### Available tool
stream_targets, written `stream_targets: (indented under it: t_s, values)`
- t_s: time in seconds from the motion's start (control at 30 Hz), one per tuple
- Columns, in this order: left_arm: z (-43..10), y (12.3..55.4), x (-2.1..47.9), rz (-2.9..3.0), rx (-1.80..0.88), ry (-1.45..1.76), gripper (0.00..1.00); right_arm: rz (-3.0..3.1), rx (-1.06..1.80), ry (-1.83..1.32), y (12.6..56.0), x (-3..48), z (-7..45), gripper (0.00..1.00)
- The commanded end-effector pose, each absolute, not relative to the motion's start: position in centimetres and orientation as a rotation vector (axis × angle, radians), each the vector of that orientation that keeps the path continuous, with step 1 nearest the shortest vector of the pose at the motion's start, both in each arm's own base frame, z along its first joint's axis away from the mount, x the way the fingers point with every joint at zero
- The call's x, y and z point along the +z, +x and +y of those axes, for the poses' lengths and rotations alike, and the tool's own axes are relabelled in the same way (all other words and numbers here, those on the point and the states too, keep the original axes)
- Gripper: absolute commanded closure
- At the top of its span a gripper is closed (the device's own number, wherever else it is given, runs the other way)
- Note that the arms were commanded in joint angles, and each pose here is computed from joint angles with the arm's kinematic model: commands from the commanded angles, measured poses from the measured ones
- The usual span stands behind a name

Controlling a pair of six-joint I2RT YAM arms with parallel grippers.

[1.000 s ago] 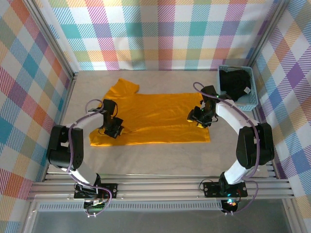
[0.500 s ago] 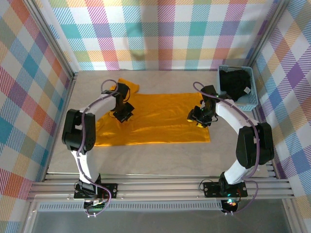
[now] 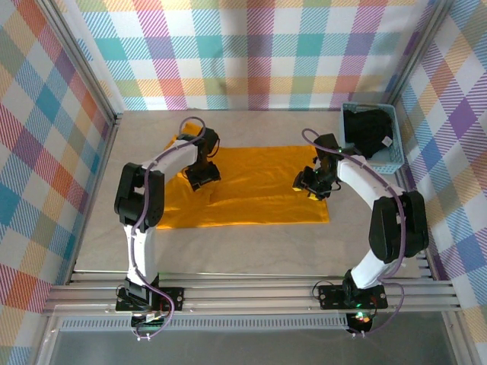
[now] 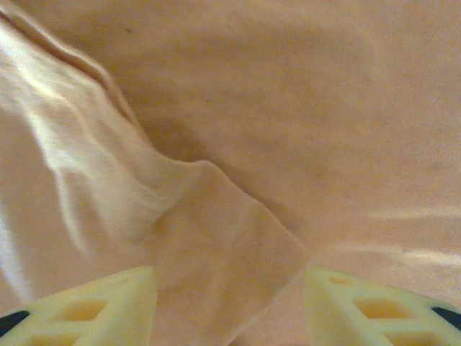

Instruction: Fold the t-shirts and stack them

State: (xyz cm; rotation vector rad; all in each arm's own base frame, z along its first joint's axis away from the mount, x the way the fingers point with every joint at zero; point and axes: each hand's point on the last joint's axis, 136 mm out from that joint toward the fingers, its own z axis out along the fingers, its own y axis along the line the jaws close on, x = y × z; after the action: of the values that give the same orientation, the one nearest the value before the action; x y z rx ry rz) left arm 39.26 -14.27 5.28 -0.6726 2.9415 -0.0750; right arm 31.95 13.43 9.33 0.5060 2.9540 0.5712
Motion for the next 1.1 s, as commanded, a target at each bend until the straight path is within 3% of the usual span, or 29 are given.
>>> stream_targets:
  t_s: [0.0,0.23,0.43,0.77,1.07]
  values:
    - [-12.6,38.1,9.6,2.843,-0.062,-0.683,0.44,3.013,0.563,0.556,31.2,7.1,13.1,0.5]
    - [-9.2,33.6,4.7,2.885,-0.167,-0.973,0.64,3.114,0.442,0.583,30.9,3.3,12.2,0.57]
    - [-6.8,30.4,2.2,2.95,-0.043,-1.104,0.72,3.214,0.293,0.597,29.2,1.8,11.1,0.61]
    - [-4.7,22.7,1.0,3.021,0.093,-1.163,0.74,3.357,0.1,0.497,22.0,1.7,10.8,0.61]
    - [-3.2,20.6,2.6,2.978,0.177,-1.167,0.74,3.362,0.08,0.42,18.9,2.9,11.7,0.6]
